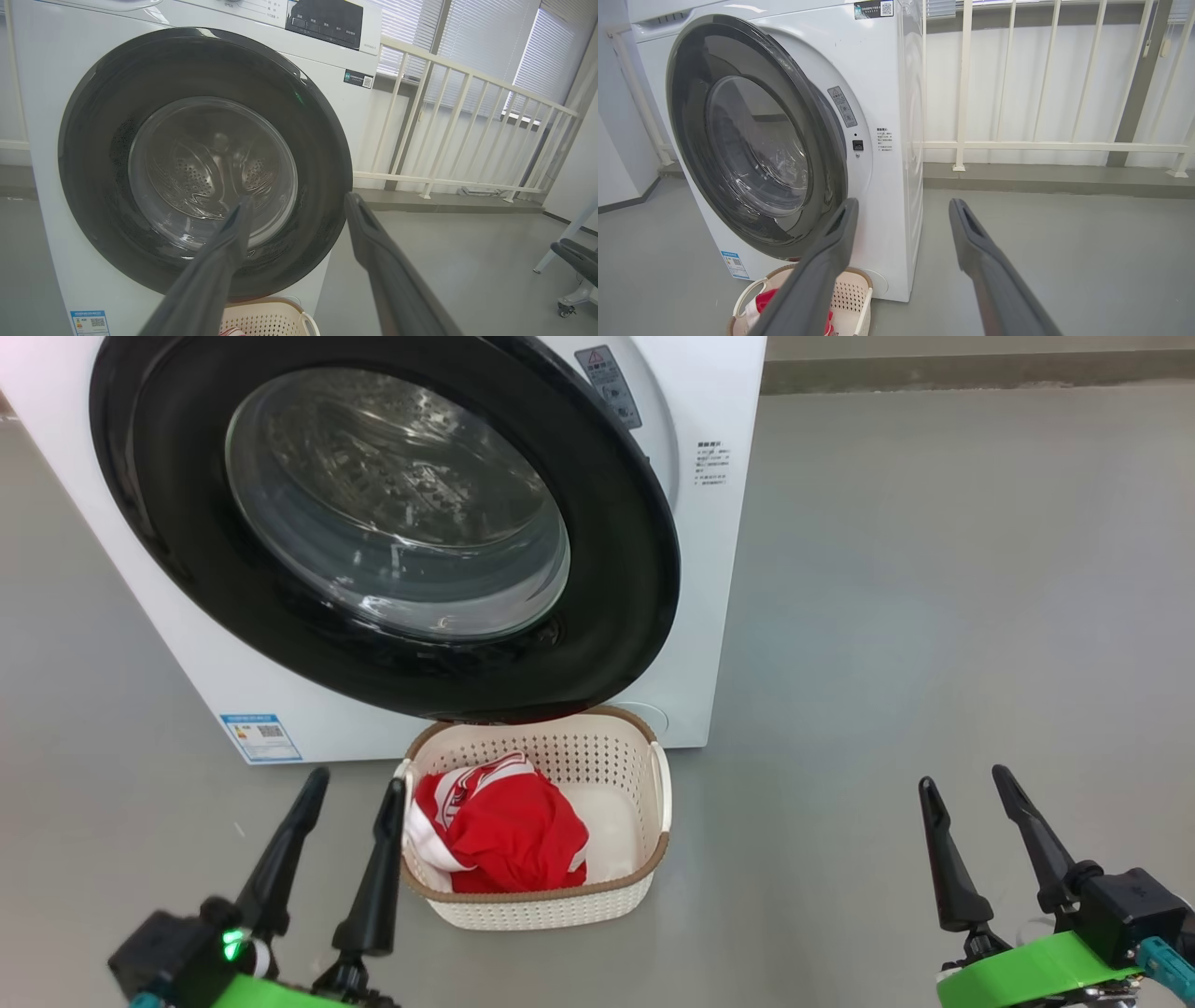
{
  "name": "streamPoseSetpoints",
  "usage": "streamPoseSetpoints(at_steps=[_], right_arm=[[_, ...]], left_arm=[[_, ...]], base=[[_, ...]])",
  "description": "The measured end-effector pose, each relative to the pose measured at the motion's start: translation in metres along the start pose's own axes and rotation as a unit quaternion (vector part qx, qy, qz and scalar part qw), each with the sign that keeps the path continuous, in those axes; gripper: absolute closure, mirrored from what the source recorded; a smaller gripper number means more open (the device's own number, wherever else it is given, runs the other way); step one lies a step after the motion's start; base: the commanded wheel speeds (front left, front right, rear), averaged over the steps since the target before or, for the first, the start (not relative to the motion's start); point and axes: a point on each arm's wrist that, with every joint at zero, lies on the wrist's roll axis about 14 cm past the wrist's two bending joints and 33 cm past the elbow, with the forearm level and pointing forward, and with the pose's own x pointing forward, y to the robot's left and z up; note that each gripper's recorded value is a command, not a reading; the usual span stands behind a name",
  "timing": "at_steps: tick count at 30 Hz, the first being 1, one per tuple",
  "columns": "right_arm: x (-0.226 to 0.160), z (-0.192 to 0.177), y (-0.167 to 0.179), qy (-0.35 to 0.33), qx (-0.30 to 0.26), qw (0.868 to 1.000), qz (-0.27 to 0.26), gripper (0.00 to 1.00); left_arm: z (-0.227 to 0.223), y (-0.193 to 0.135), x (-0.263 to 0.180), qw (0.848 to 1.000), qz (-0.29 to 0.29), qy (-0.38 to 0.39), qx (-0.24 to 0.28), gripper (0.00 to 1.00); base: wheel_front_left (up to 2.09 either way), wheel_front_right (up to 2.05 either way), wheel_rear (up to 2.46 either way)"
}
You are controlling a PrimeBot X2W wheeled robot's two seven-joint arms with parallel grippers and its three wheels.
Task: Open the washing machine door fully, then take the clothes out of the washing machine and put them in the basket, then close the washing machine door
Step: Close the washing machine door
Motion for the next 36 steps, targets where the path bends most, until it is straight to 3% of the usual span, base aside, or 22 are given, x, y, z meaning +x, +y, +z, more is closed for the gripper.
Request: streamPoseSetpoints(at_steps=[15, 31, 32, 35, 36], right_arm=[[-0.015, 0.006, -0.006, -0.006, -0.006, 1.000, -0.010, 0.00], [-0.017, 0.002, -0.005, 0.000, -0.001, 1.000, -0.009, 0.00], [-0.017, 0.000, -0.005, 0.002, 0.000, 1.000, -0.009, 0.11], [-0.017, -0.005, -0.005, 0.010, 0.001, 1.000, -0.009, 1.00], [-0.017, -0.007, -0.004, 0.013, 0.001, 1.000, -0.008, 1.00]], left_arm=[[-0.009, 0.031, -0.038, 0.996, 0.072, 0.014, 0.048, 0.00], [-0.023, 0.031, -0.048, 0.995, 0.072, 0.035, 0.058, 0.00], [-0.024, 0.031, -0.048, 0.995, 0.073, 0.035, 0.059, 0.00], [-0.024, 0.030, -0.049, 0.995, 0.072, 0.036, 0.059, 0.00], [-0.024, 0.030, -0.049, 0.995, 0.071, 0.036, 0.061, 0.00]], base=[[0.00, 0.00, 0.00], [0.00, 0.00, 0.00], [0.00, 0.00, 0.00], [0.00, 0.00, 0.00], [0.00, 0.00, 0.00]])
